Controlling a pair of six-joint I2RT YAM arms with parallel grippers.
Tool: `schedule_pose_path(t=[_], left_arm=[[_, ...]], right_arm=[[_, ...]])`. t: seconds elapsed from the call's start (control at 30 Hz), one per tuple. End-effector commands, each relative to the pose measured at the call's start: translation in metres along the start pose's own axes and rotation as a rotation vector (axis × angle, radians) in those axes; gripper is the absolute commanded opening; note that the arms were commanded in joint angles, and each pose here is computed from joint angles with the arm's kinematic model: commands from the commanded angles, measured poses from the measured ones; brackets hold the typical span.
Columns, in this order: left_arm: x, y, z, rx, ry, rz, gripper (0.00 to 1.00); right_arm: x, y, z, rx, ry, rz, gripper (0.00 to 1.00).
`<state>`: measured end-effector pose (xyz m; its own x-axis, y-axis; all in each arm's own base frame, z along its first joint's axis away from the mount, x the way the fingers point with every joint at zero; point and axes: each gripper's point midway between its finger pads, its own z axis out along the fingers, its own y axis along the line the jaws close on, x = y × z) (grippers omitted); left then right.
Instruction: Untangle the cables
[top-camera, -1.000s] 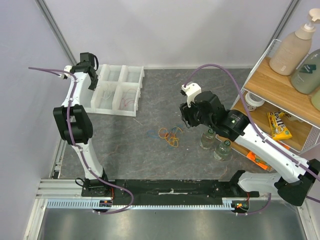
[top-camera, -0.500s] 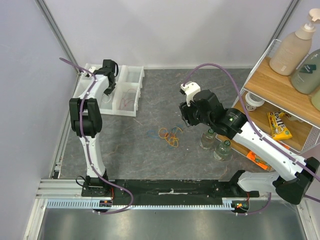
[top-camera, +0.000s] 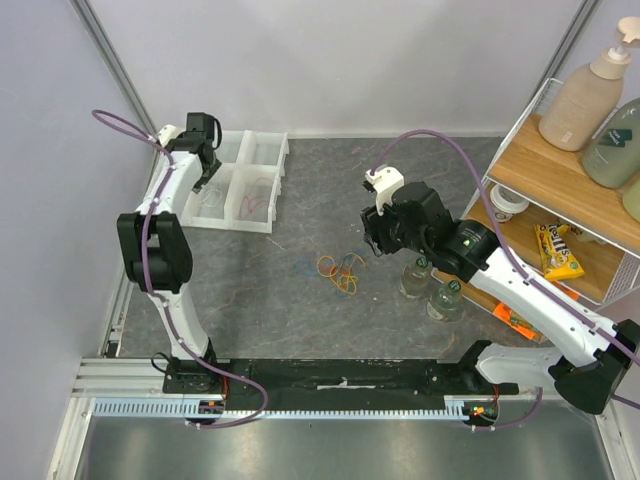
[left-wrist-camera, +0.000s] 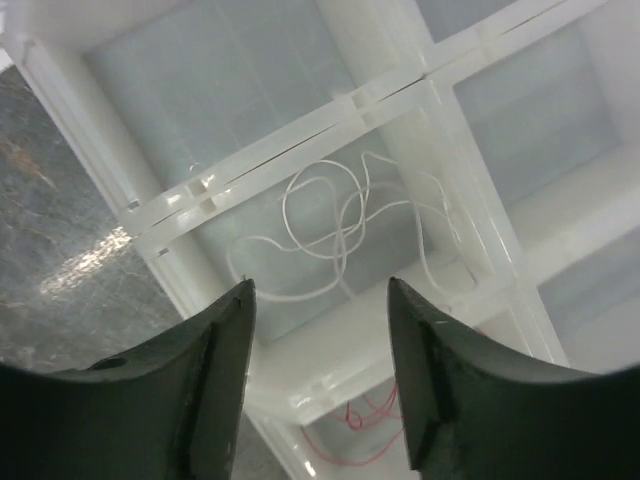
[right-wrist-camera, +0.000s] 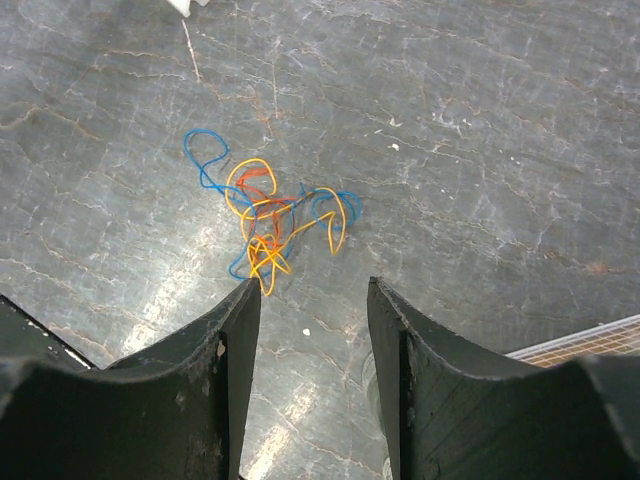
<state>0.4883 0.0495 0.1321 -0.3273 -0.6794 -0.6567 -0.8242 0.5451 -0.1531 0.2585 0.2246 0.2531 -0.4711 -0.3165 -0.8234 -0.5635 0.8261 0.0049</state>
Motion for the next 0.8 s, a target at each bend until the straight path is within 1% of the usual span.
schedule_pose_path(t=[0.0, 0.1, 0.13, 0.17, 0.2, 0.23, 0.3, 0.33, 0.4, 0.43, 0.53, 0.6, 0.63, 0.67, 0.73, 0.77], left_arm=[[-0.039, 0.002, -0.052, 0.127, -0.064, -0.022, 0.71], [-0.034, -0.012, -0.066, 0.258, -0.026, 0.01, 0.89], [-0.041, -0.006, -0.062, 0.257, -0.021, -0.006, 0.9], [-0.039, -0.011, -0.063, 0.302, -0.002, 0.002, 0.9], [-0.034, -0.02, -0.064, 0.36, 0.024, 0.028, 0.9], [-0.026, -0.027, -0.063, 0.412, 0.07, 0.043, 0.87], [-0.011, -0.036, -0.069, 0.473, 0.16, 0.052, 0.76], [-0.003, -0.043, -0.08, 0.534, 0.198, 0.065, 0.71], [0.018, -0.054, -0.116, 0.646, 0.198, 0.112, 0.71], [0.017, -0.056, -0.145, 0.724, 0.156, 0.125, 0.72], [0.048, -0.041, -0.193, 0.872, 0.164, 0.127, 0.73], [0.077, -0.028, -0.214, 0.962, 0.221, 0.115, 0.74], [0.097, -0.018, -0.218, 0.98, 0.265, 0.125, 0.74], [0.115, -0.008, -0.226, 0.997, 0.295, 0.147, 0.74], [0.152, 0.012, -0.238, 1.011, 0.351, 0.202, 0.74], [0.168, 0.021, -0.246, 1.027, 0.386, 0.228, 0.74]], right_arm=[[-0.009, 0.012, -0.002, -0.066, -0.044, 0.026, 0.54], [-0.009, 0.016, -0.003, -0.09, -0.047, 0.04, 0.54], [-0.008, 0.016, -0.003, -0.092, -0.046, 0.041, 0.54], [-0.008, 0.016, -0.003, -0.091, -0.047, 0.041, 0.54], [-0.008, 0.015, -0.003, -0.086, -0.046, 0.04, 0.55], [-0.005, 0.014, -0.001, -0.08, -0.038, 0.039, 0.55], [0.001, 0.012, 0.006, -0.062, -0.009, 0.041, 0.59], [0.007, 0.011, 0.011, -0.058, 0.023, 0.044, 0.64], [0.021, 0.014, 0.022, -0.082, 0.087, 0.05, 0.84], [0.031, 0.015, 0.031, -0.093, 0.135, 0.059, 0.87], [0.063, 0.025, 0.051, -0.138, 0.293, 0.087, 0.88], [0.081, 0.032, 0.065, -0.167, 0.367, 0.112, 0.88], [0.088, 0.037, 0.073, -0.181, 0.391, 0.128, 0.88], [0.092, 0.041, 0.079, -0.196, 0.404, 0.144, 0.86], [0.096, 0.048, 0.092, -0.219, 0.419, 0.161, 0.79], [0.097, 0.051, 0.099, -0.231, 0.425, 0.171, 0.73]])
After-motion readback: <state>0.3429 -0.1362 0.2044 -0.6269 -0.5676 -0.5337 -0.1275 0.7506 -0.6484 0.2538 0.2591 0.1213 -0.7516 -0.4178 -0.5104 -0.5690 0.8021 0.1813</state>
